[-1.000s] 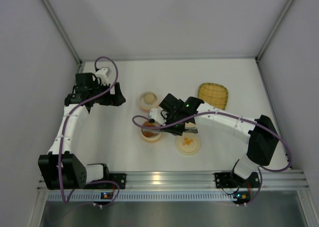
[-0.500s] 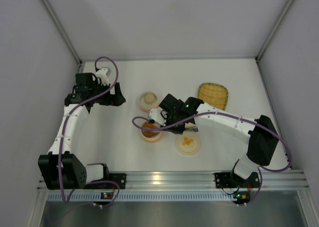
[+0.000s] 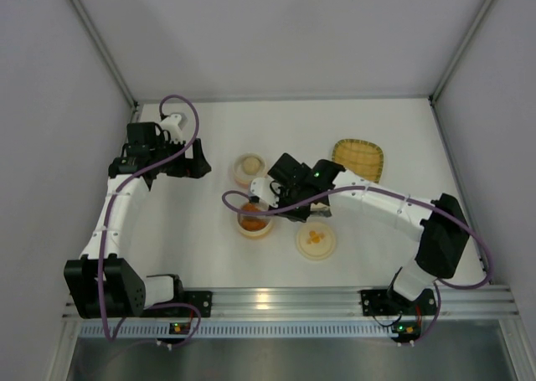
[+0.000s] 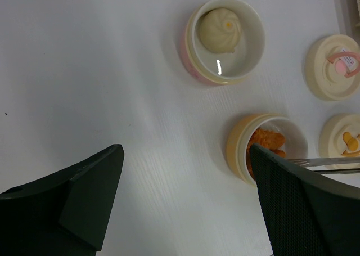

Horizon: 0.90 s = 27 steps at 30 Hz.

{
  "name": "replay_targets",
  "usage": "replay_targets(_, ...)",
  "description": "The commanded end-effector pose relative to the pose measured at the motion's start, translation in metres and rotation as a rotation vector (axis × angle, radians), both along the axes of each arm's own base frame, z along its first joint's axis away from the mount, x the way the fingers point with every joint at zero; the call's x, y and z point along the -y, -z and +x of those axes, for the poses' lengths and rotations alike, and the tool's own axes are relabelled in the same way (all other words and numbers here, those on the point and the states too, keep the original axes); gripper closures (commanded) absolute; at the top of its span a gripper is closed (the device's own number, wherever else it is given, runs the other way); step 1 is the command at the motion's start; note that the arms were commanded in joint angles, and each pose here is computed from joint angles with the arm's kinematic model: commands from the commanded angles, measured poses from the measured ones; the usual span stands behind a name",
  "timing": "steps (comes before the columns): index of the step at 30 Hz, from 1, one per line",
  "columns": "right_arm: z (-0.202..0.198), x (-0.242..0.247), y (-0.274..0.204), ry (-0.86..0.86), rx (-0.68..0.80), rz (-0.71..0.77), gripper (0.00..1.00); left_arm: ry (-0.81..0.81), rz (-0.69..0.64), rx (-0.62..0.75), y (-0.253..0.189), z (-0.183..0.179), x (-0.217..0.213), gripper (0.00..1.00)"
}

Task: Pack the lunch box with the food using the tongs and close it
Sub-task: Adjust the fake food in the packing box, then place the clamp at the center of the board.

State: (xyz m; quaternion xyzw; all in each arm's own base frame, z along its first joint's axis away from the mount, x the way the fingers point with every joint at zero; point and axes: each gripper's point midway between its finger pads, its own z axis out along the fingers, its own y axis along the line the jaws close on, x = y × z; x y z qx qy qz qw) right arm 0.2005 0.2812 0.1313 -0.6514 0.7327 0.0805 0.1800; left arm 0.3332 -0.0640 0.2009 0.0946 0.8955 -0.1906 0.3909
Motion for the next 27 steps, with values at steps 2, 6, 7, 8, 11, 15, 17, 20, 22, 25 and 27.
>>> replay_targets(2,0.012,-0.014,-0.052,0.022,0.072,0.150,0.84,0.001,0.002,0.072,-0.017,0.007,-0.001,0.02)
replay_targets(6,0.020,-0.014,-0.063,0.056,0.081,0.178,0.81,0.002,0.001,0.073,-0.018,0.006,-0.001,0.02)
replay_targets(7,0.021,-0.014,-0.067,0.059,0.077,0.190,0.81,0.001,0.001,0.076,-0.019,0.006,-0.001,0.02)
replay_targets(8,0.021,-0.015,-0.069,0.061,0.073,0.198,0.81,0.001,0.001,0.076,-0.019,0.006,-0.001,0.02)
replay_targets(11,0.023,-0.016,-0.075,0.080,0.063,0.226,0.81,-0.001,0.001,0.077,-0.019,0.006,-0.001,0.02)
replay_targets(15,0.037,-0.009,-0.086,0.183,0.033,0.301,0.86,-0.005,0.002,0.082,-0.021,0.006,-0.002,0.01)
replay_targets(17,0.059,0.005,-0.092,0.289,0.023,0.352,0.90,-0.004,0.002,0.084,-0.021,0.006,-0.002,0.02)
replay_targets(20,0.090,0.043,-0.095,0.503,0.036,0.420,0.94,-0.007,0.005,0.097,-0.023,0.006,-0.002,0.02)
replay_targets(22,0.104,0.080,-0.092,0.645,0.067,0.437,0.95,-0.006,0.005,0.102,-0.023,0.006,-0.002,0.02)
replay_targets(25,0.121,0.135,-0.092,0.811,0.146,0.435,0.95,-0.008,-0.002,0.104,-0.024,0.007,-0.002,0.02)
replay_targets(27,0.130,0.170,-0.097,0.911,0.203,0.445,0.94,-0.013,-0.006,0.107,-0.025,0.008,-0.002,0.02)
